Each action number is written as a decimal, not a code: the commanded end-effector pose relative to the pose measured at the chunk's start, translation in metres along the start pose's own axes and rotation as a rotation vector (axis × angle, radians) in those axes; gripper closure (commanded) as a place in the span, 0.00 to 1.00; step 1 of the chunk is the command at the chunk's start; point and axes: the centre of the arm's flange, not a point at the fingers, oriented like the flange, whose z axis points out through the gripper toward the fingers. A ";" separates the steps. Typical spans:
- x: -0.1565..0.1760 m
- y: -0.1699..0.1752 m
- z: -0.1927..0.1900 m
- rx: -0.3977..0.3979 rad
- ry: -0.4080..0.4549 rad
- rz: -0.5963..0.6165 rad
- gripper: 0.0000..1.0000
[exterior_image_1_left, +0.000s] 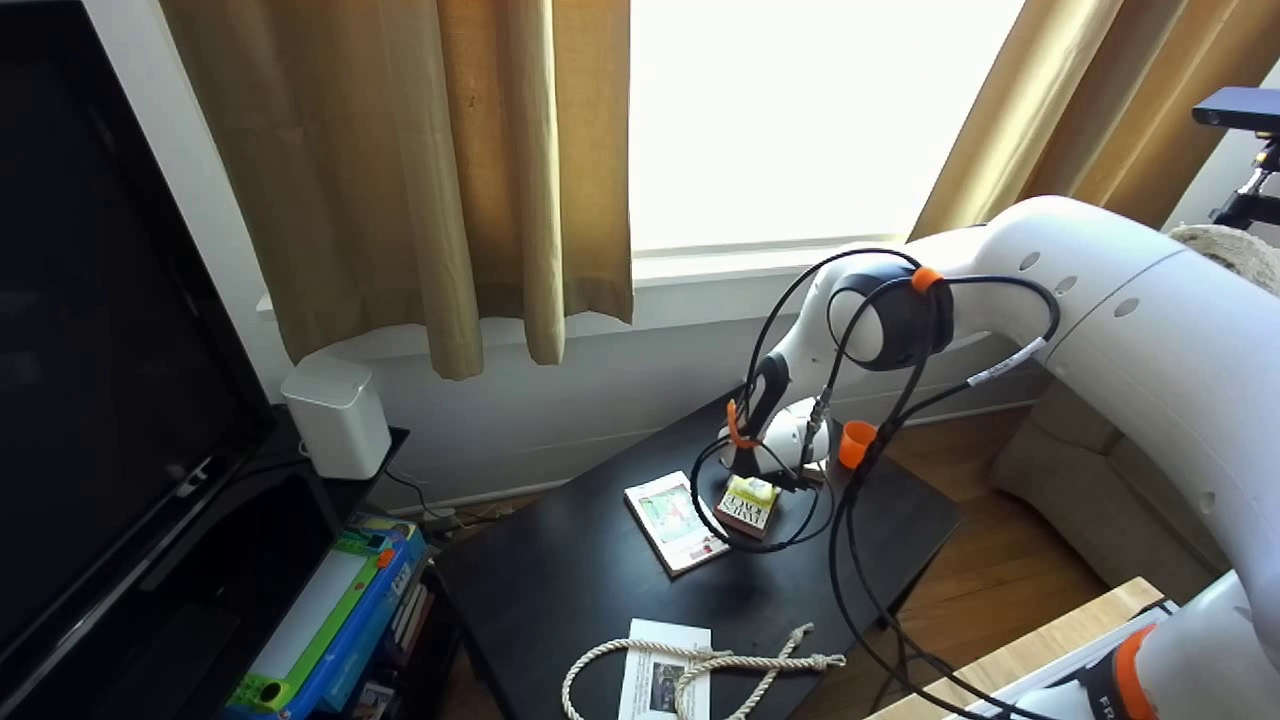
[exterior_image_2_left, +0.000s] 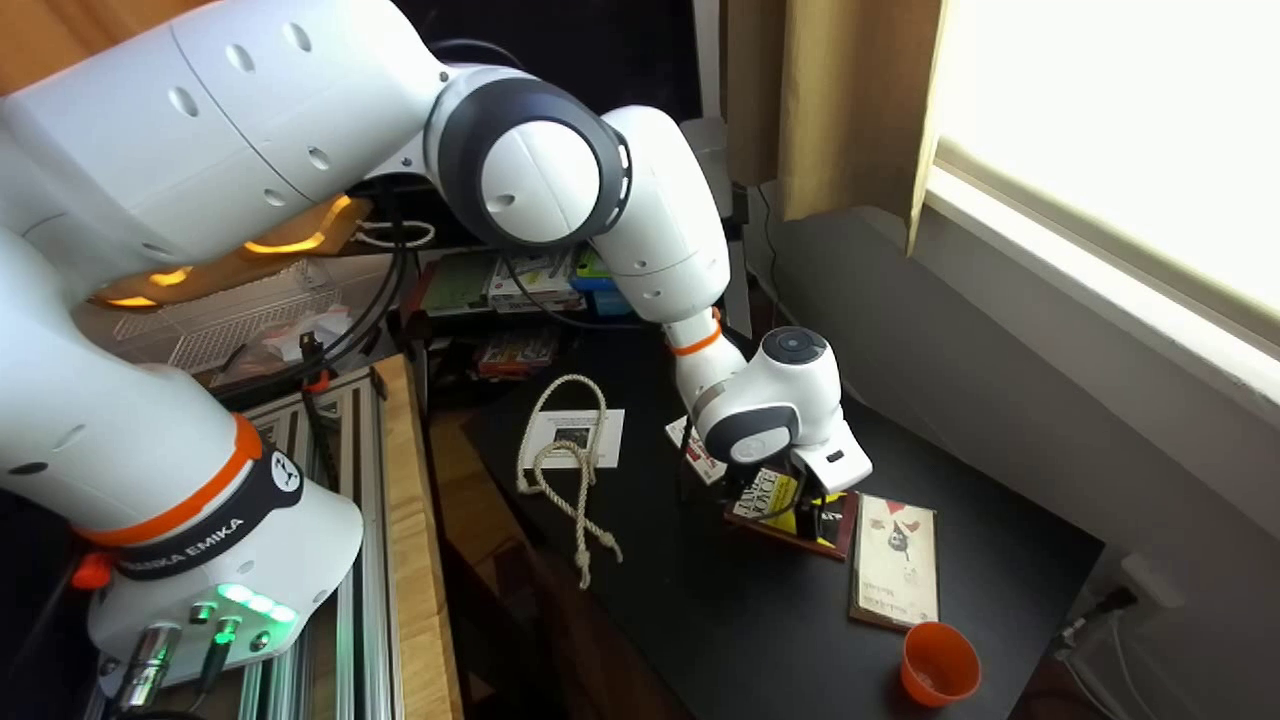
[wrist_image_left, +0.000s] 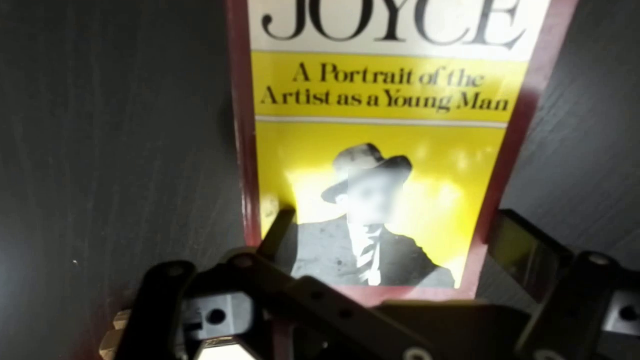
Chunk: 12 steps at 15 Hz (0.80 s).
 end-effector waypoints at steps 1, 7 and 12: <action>-0.005 0.008 0.004 0.043 -0.029 0.010 0.00; -0.002 0.009 0.003 0.051 -0.051 0.008 0.00; -0.004 0.008 0.008 0.059 -0.039 0.037 0.41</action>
